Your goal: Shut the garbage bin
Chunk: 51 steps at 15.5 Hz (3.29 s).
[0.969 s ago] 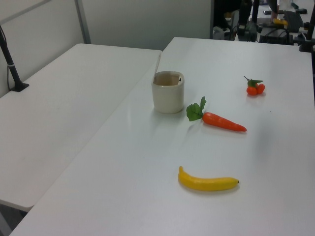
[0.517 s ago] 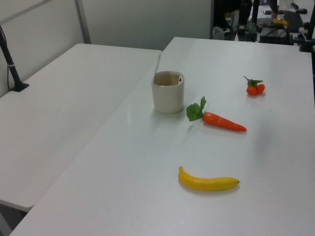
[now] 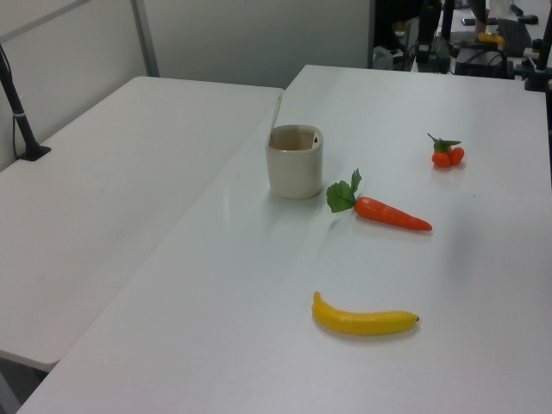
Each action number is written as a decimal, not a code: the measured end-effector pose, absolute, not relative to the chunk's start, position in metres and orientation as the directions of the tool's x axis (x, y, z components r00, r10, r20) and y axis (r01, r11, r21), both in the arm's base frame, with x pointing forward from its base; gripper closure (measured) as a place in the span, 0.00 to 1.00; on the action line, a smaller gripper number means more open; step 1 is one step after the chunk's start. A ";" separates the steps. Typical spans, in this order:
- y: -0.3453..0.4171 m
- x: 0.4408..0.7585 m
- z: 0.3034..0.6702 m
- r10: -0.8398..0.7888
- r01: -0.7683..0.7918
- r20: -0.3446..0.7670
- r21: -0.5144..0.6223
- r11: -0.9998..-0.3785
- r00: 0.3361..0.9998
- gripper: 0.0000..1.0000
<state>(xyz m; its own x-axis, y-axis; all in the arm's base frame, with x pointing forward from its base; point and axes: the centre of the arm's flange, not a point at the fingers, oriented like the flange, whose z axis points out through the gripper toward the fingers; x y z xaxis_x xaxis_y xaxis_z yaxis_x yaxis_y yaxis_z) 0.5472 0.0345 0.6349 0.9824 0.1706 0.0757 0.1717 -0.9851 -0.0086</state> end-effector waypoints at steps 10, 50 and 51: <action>0.034 0.547 0.635 0.171 0.172 0.076 -0.009 -0.985 0.982 0.00; 0.038 0.613 0.624 0.096 0.127 0.336 -0.073 -0.989 0.937 0.99; 0.038 0.620 0.624 0.076 0.111 0.367 -0.076 -0.991 0.927 0.99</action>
